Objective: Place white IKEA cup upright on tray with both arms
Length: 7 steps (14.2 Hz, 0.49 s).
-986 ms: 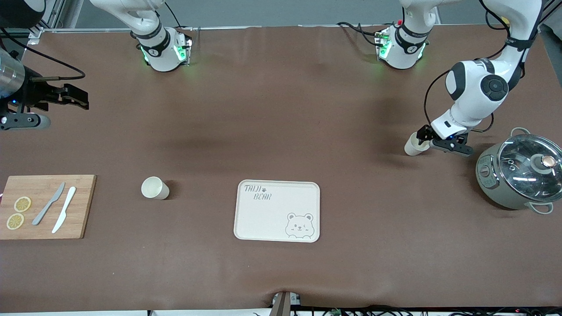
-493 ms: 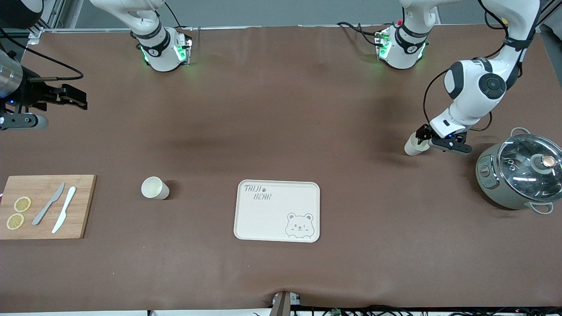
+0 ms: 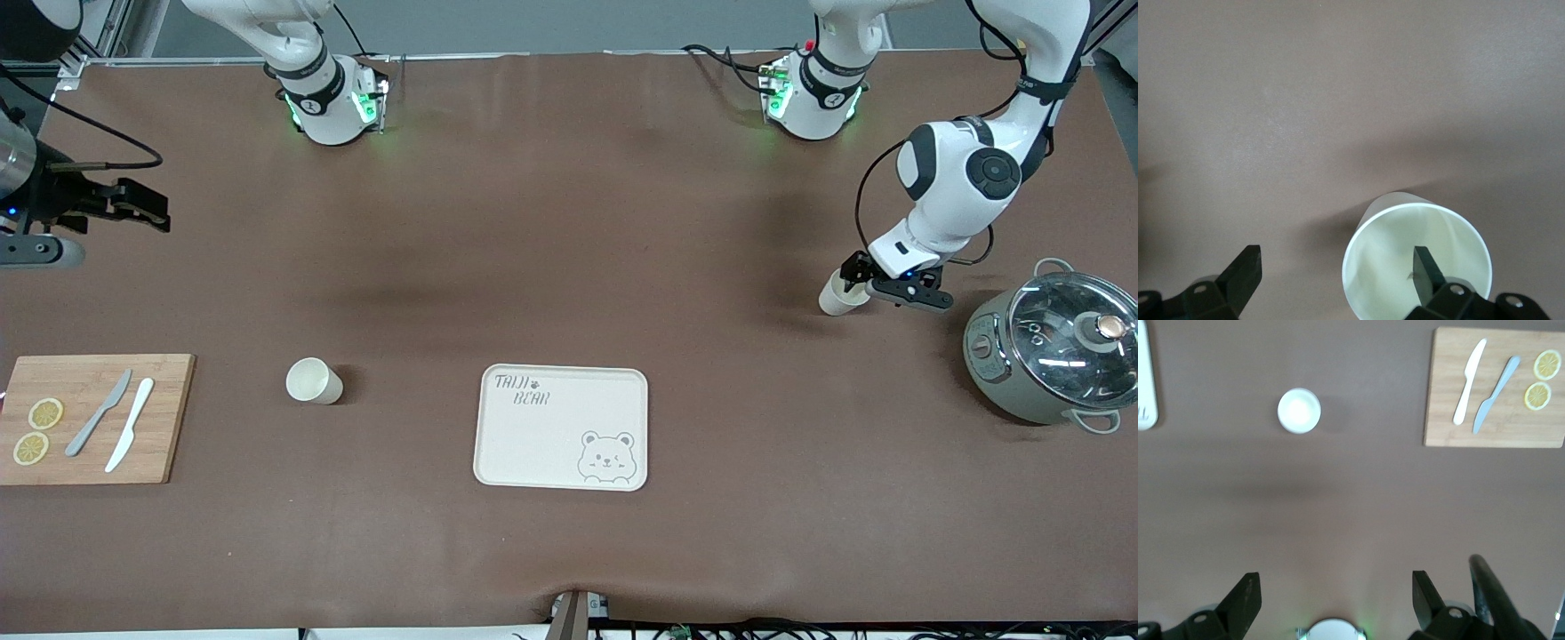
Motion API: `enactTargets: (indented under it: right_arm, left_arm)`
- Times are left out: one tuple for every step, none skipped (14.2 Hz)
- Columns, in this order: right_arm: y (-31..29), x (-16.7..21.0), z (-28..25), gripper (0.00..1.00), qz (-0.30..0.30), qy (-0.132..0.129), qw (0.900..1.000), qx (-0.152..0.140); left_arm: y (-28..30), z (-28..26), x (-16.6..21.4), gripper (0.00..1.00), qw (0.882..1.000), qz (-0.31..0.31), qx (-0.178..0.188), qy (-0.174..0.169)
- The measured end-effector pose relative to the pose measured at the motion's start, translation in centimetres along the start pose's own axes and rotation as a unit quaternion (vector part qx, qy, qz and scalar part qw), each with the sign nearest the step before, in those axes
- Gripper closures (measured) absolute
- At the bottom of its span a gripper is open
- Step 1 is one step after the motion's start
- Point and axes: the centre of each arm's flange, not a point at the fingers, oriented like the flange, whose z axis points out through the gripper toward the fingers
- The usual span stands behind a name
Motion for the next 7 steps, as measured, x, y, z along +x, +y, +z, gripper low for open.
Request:
enactTargets:
  right_arm:
    - [1.1,0.6,0.8,0.00,0.010,0.012,1.000,0.001]
    - [2.2,1.2,1.7,0.00,0.019,0.024,1.000,0.003]
    - [2.9,1.7,2.8,0.00,0.025,0.035,0.999,0.007]
    - [3.2,2.2,3.7,0.00,0.029,0.044,0.998,0.015]
    - [3.3,2.6,4.6,0.00,0.031,0.053,0.998,0.019]
    - [3.2,2.9,5.6,0.00,0.034,0.061,0.997,0.021]
    - [3.0,3.2,6.2,0.00,0.040,0.065,0.997,0.022]
  left_arm:
    - [0.0,0.1,0.0,0.00,1.000,0.000,0.000,0.001]
    - [0.0,0.3,0.0,0.06,1.000,0.000,0.000,0.001]
    - [0.0,0.4,-0.1,0.18,1.000,-0.001,-0.001,0.000]
    - [0.0,0.5,-0.1,0.28,1.000,-0.001,-0.001,-0.001]
    - [0.0,0.6,-0.1,0.41,1.000,-0.001,-0.001,-0.001]
    - [0.0,0.6,-0.1,0.52,1.000,-0.001,-0.001,0.000]
    - [0.0,0.5,-0.1,0.61,1.000,-0.001,-0.001,0.001]
